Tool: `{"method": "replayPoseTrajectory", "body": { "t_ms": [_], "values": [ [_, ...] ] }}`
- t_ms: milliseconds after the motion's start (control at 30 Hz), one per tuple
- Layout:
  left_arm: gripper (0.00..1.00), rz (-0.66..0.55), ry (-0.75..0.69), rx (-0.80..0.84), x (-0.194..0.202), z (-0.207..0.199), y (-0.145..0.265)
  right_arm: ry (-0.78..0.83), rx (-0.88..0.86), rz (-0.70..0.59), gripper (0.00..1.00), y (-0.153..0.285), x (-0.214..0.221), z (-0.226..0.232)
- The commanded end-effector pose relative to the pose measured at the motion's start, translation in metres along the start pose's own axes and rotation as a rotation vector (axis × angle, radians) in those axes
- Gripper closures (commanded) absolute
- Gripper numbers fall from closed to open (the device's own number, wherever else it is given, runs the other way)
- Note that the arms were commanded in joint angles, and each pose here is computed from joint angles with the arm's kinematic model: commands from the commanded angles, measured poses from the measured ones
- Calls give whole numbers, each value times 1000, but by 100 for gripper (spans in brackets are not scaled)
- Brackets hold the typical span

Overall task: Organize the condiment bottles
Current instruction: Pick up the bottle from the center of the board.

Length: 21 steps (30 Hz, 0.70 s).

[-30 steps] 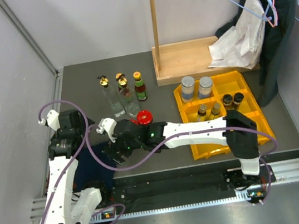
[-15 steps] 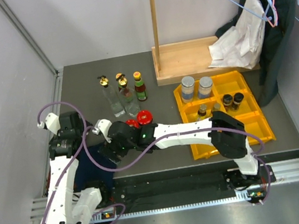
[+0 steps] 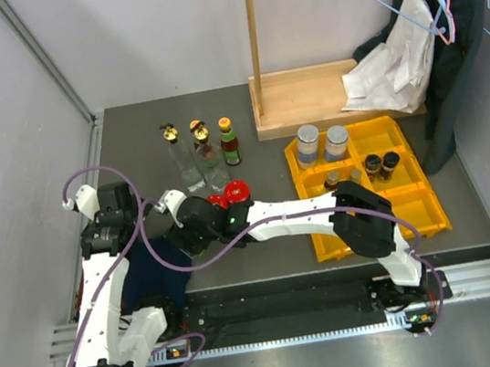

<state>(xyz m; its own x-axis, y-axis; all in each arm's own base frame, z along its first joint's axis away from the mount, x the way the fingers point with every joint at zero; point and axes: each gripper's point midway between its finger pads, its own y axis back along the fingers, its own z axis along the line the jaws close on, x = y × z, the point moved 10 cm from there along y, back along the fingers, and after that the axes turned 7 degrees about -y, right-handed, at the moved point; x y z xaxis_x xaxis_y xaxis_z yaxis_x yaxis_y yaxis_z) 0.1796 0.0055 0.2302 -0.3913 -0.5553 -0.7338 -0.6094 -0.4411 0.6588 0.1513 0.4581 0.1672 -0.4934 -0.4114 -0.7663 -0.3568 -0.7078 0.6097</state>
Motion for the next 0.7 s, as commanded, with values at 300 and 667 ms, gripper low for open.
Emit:
{"method": "replayPoseTrajectory", "body": {
  "t_ms": [300,667],
  "values": [
    [1,-8,5,40,-2,-5,-2,-6,31,-58,100,6,-15,-6],
    [1,-1,9,96,-2,-7,3,-4,-64,-178,100,67,-57,21]
  ]
}}
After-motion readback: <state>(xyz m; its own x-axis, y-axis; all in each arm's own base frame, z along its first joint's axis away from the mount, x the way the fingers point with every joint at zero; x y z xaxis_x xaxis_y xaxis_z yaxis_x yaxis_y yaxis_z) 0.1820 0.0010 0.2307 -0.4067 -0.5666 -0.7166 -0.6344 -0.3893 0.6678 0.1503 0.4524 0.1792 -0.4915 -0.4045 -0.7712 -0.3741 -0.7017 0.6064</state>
